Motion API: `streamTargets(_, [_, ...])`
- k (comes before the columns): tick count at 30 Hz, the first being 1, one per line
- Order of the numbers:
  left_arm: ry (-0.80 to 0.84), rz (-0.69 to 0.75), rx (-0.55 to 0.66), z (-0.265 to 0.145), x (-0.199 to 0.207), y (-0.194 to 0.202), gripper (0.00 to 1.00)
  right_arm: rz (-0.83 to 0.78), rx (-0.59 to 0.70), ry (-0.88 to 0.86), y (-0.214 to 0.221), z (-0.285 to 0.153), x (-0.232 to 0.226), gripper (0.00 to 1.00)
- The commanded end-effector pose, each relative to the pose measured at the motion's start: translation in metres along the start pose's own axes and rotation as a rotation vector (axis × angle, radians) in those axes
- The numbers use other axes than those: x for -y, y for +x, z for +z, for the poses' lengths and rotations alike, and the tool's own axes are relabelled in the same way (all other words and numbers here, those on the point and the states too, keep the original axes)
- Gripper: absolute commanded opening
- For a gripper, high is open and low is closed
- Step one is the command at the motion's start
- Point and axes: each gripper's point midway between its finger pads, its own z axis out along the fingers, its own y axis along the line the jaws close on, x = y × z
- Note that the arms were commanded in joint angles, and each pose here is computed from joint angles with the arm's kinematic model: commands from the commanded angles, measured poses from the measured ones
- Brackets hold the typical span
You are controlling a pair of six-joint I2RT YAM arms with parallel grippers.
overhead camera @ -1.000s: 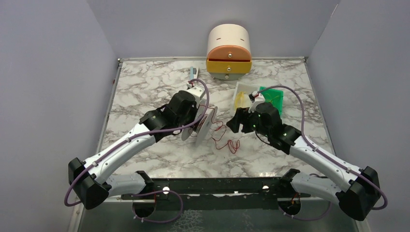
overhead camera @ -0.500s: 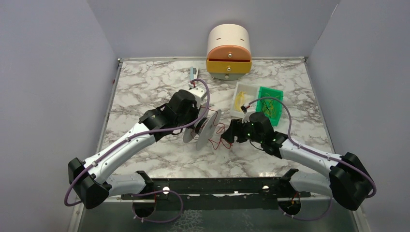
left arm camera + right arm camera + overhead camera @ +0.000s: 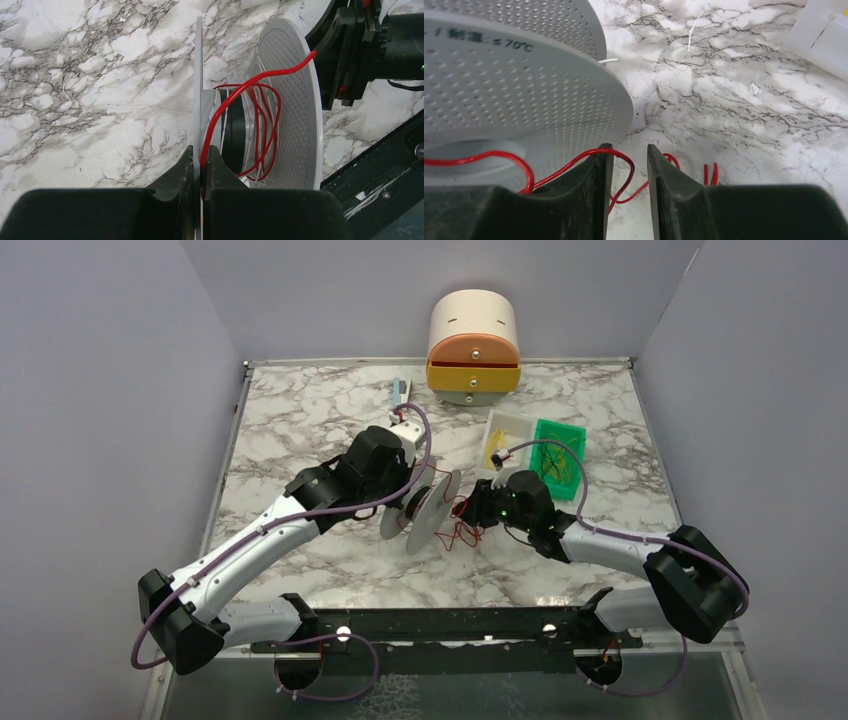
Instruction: Wrap the cables
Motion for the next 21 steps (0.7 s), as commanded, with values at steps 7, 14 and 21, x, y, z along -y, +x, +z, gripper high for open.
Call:
streamTargets(7, [0.052, -0.029, 0.136, -0.031, 0.008, -0.031, 0.00, -0.035, 0.142, 0.072, -0.039, -0.001, 0.004, 0.01])
streamTargets(14, [0.066, -0.022, 0.170, -0.046, 0.009, -0.039, 0.00, -0.051, 0.277, 0.206, -0.084, -0.029, 0.012, 0.01])
streamTargets(21, [0.056, 0.006, 0.159, -0.056, 0.004, -0.031, 0.00, -0.070, 0.390, 0.402, -0.133, -0.064, 0.026, 0.01])
